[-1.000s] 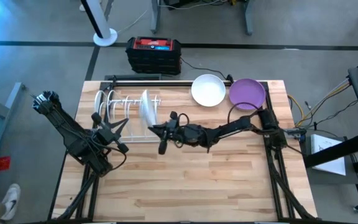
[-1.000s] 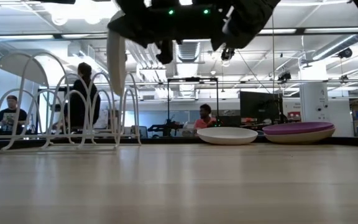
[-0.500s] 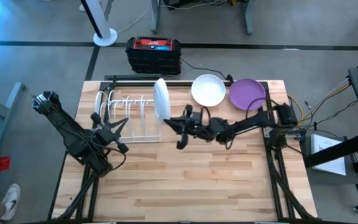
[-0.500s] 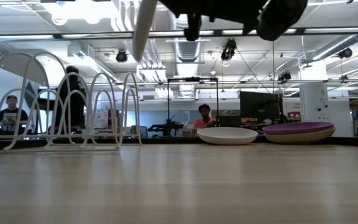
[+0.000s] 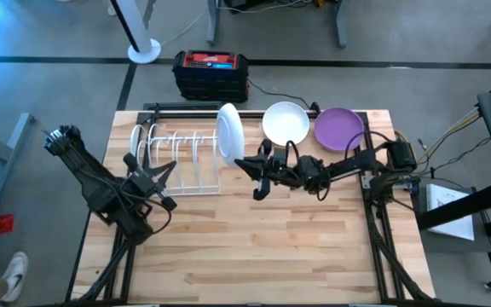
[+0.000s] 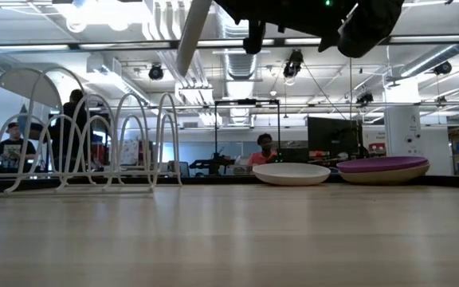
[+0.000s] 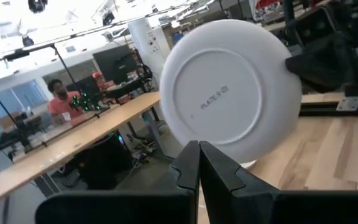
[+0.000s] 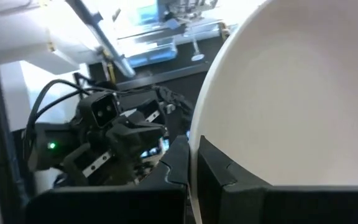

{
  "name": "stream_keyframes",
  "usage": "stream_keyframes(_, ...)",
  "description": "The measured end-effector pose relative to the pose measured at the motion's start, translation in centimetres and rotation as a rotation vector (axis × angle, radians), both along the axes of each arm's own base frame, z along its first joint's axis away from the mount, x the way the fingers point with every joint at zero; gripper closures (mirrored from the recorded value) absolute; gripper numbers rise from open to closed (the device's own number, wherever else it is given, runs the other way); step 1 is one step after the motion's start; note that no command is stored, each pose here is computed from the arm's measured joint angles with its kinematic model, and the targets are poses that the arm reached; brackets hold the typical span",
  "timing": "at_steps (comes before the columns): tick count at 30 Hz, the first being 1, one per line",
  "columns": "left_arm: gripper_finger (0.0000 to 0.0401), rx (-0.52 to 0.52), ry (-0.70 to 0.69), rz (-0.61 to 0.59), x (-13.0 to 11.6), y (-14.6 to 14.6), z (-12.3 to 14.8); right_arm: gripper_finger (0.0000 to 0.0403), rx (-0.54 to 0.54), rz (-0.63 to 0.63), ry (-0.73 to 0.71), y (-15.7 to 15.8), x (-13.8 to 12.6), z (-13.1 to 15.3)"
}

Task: Sort dishes
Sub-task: Put the white plate into the white dish rack

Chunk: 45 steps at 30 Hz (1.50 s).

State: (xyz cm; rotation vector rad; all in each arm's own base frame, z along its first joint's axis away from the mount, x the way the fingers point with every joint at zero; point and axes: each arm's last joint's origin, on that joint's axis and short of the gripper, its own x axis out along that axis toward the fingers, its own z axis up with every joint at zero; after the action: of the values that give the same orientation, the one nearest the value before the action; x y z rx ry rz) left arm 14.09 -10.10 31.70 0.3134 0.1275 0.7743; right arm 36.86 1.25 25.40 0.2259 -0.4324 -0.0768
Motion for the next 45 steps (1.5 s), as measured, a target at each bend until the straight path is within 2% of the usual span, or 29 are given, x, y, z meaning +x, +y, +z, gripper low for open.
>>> stream_keyframes(10,0.0401,0.077,0.077,0.000,1.2,-1.2,0.3,0.0403,-0.032,0.048,0.003,-0.4,0.2,0.1)
stream_keyframes(20,0.0401,0.077,0.077,0.000,1.2,-1.2,0.4,0.0403,-0.064,0.114,-0.001,-0.3,0.5,0.5)
stream_keyframes(27,0.0401,0.079,0.080,0.000,1.2,-1.2,0.4,0.0403,-0.082,0.154,0.016,-0.3,2.0,-0.4)
stream_keyframes(32,0.0401,0.074,0.093,-0.005,1.1,-1.2,0.4,0.0403,-0.081,0.149,0.021,-0.7,2.8,-0.6)
stream_keyframes(45,0.0401,0.069,0.116,-0.012,1.1,-1.1,0.2,0.0403,-0.065,0.156,0.044,-1.7,2.7,-1.0)
